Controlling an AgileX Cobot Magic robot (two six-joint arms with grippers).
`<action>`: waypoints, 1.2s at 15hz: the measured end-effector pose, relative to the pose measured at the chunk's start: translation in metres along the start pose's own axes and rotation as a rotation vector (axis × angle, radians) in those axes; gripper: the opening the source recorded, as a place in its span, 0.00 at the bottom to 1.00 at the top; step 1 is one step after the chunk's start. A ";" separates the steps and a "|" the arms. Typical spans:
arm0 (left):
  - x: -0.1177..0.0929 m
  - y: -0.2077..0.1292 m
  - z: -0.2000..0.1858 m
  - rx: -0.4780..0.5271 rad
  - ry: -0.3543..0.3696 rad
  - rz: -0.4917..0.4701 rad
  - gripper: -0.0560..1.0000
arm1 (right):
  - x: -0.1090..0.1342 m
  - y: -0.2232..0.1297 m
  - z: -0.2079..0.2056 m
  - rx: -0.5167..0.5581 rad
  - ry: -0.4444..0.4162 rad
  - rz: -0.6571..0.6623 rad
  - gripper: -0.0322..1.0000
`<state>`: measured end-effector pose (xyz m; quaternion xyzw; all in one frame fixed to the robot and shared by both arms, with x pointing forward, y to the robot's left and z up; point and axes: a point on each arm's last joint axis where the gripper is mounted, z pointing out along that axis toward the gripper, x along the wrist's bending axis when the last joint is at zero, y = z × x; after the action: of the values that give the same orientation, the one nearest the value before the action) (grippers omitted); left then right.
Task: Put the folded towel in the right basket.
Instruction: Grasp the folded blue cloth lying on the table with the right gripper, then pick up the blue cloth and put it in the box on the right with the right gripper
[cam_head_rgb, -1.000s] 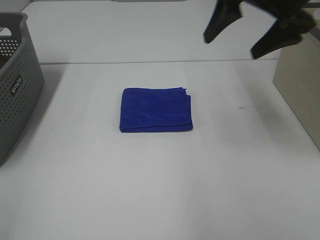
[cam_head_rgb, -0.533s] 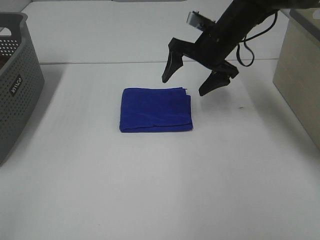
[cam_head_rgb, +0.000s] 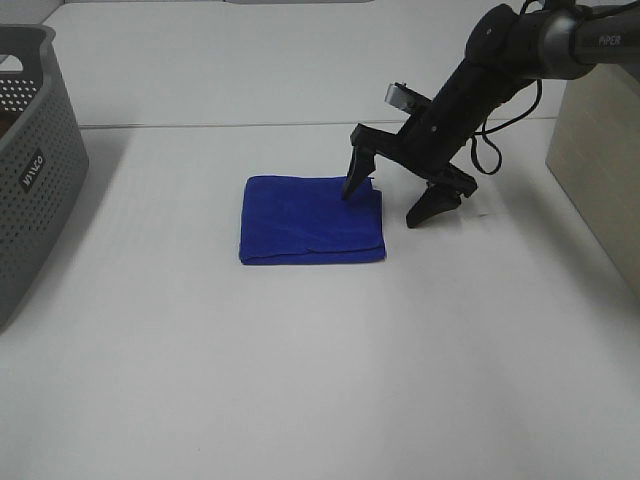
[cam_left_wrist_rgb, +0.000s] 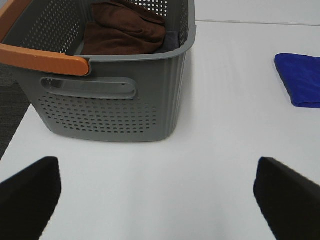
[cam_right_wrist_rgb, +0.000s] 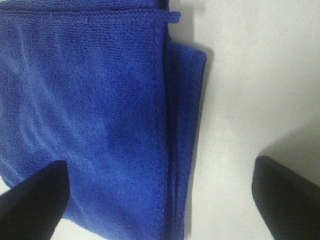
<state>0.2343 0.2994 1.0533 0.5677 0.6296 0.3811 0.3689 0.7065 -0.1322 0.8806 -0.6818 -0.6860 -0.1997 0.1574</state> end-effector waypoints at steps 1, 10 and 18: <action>0.000 0.000 0.000 0.000 0.000 0.000 0.97 | 0.001 0.000 0.001 0.002 0.019 0.009 0.95; 0.000 0.000 0.000 0.000 0.000 0.000 0.97 | 0.053 -0.018 0.062 -0.009 0.177 -0.019 0.32; 0.000 0.000 0.000 0.000 0.000 0.000 0.97 | 0.084 0.000 -0.001 -0.032 0.222 -0.177 0.13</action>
<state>0.2343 0.2994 1.0533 0.5677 0.6296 0.3811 0.3689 0.7049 -0.0593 0.9229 -0.5947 -0.7185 -0.2980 0.2034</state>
